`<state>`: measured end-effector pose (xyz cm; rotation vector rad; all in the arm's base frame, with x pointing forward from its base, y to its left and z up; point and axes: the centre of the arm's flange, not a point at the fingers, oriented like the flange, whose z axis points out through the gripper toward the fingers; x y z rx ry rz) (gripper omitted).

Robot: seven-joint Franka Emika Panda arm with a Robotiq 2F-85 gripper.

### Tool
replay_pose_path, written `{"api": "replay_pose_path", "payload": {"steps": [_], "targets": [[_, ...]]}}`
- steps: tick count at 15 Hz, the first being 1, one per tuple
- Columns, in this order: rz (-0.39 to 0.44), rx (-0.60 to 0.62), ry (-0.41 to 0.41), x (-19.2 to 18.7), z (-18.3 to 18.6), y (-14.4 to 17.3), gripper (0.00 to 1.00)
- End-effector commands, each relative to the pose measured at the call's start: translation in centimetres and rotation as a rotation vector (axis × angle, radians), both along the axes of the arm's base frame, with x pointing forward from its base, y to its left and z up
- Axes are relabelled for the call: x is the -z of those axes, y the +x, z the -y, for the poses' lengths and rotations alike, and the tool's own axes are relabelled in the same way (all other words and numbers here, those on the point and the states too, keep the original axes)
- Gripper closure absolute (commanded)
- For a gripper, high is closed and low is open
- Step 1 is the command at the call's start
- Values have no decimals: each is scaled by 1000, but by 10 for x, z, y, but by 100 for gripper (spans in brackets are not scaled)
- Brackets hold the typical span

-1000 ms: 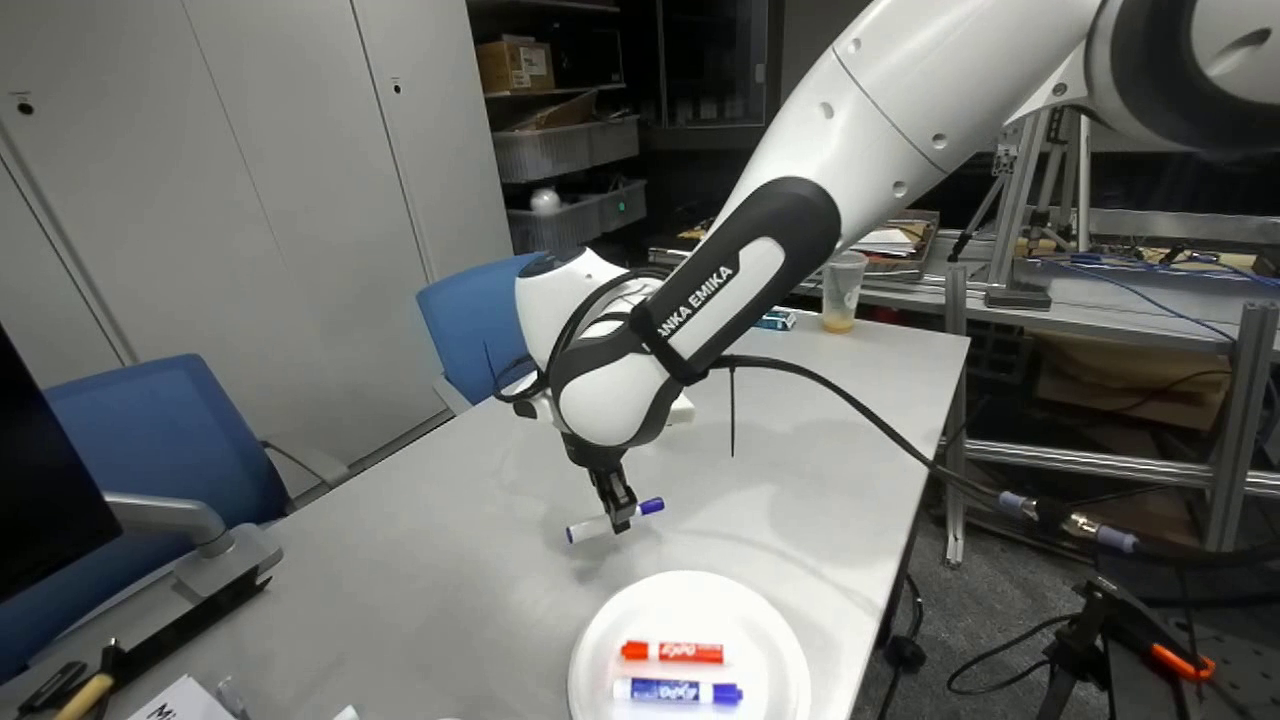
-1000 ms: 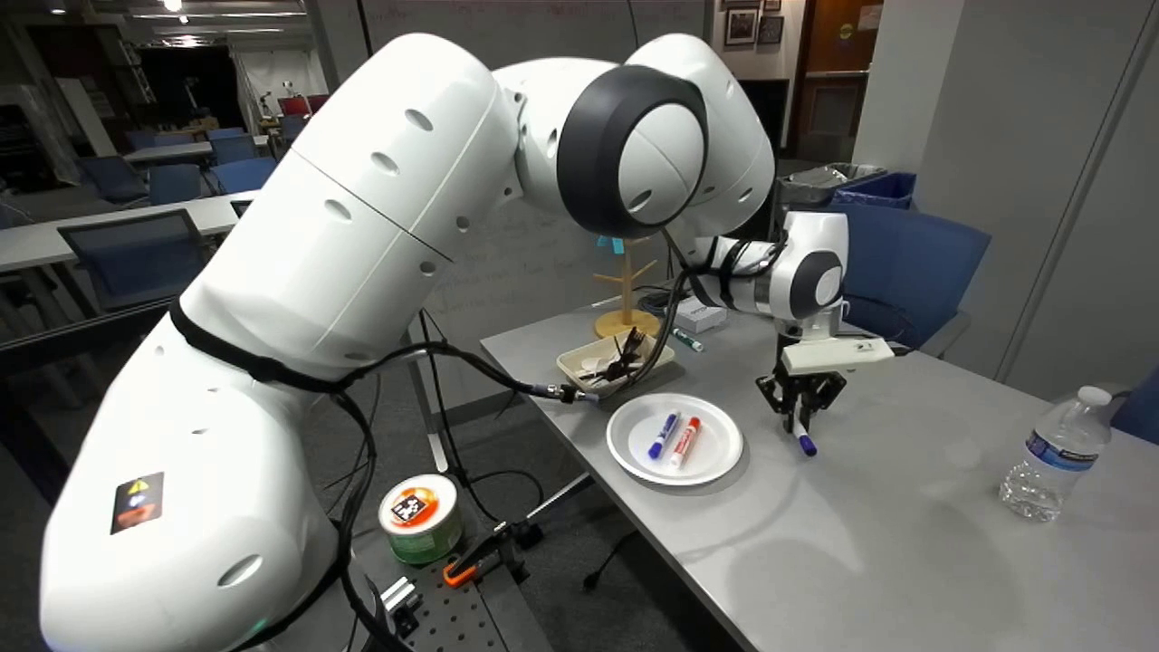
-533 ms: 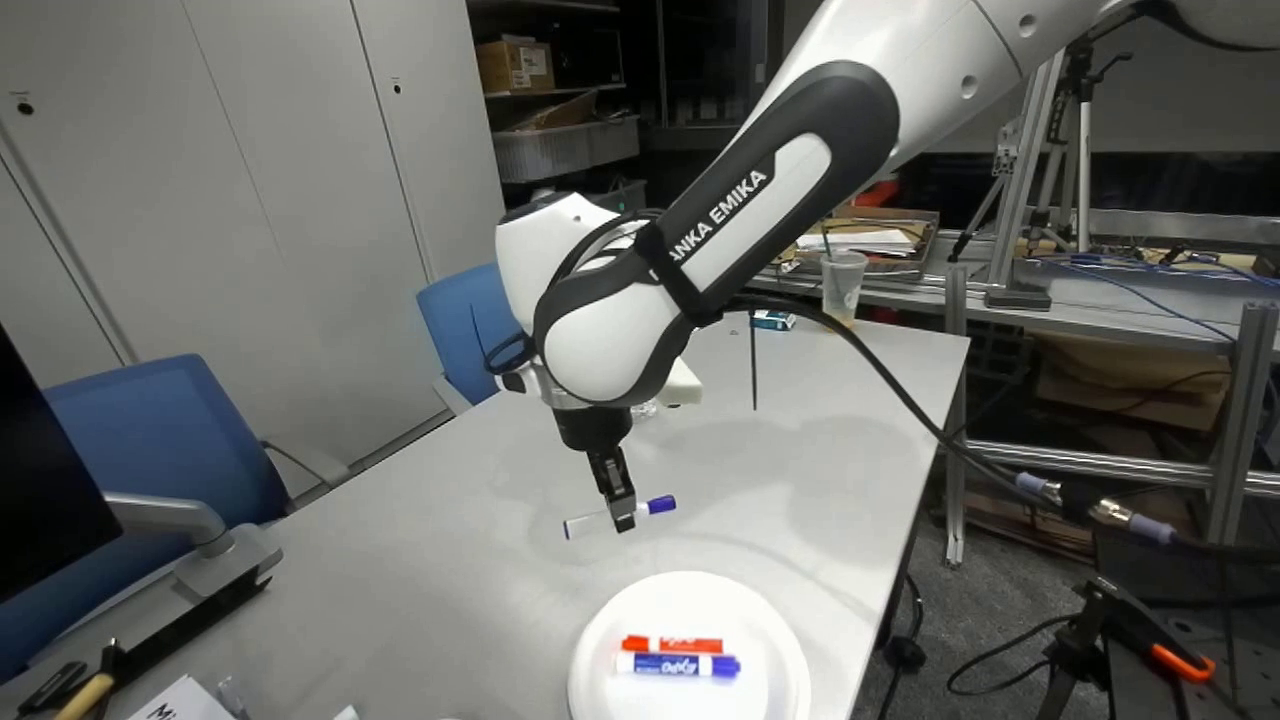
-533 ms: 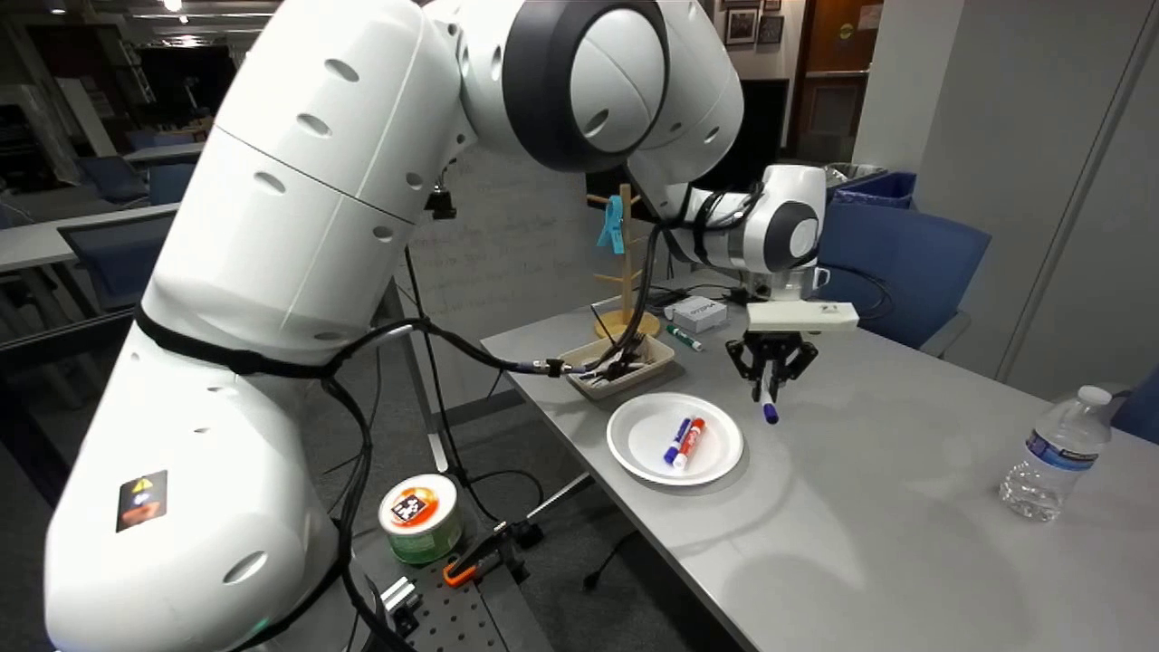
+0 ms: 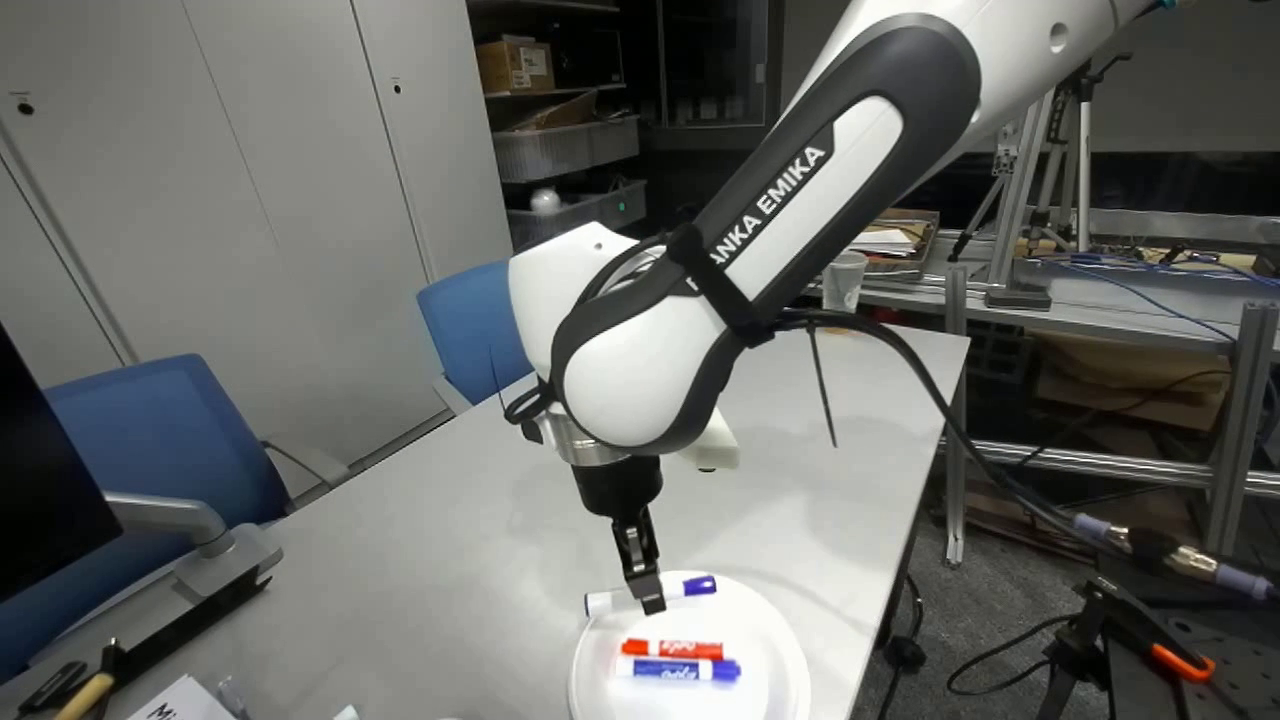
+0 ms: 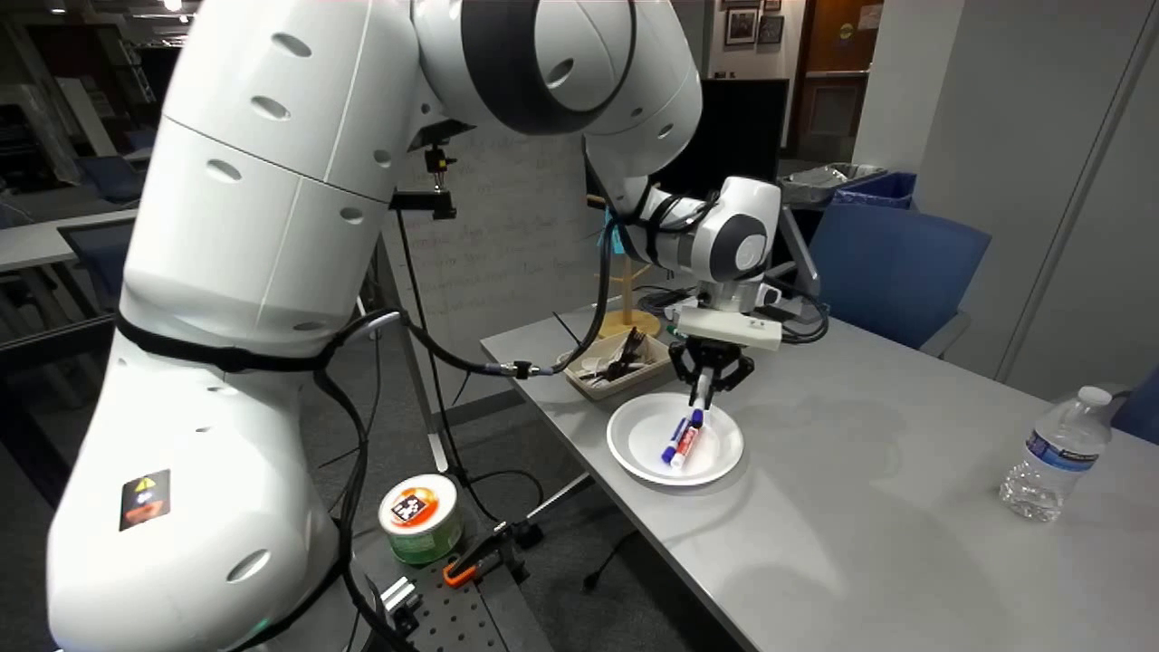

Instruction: Put the markers on the plate

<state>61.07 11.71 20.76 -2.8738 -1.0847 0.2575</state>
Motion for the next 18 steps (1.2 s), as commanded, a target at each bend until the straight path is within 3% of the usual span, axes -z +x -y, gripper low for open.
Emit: {"api": "replay_pose_path", "payload": {"steps": [1,11,12,13,18], "targets": [[-5,69,27,14,-10,-33,94],[-16,84,51,50,-32,-59,94],[-16,82,48,51,-33,-59,53],[-11,83,46,51,-33,-60,52],[4,75,34,33,-27,-63,16]]}}
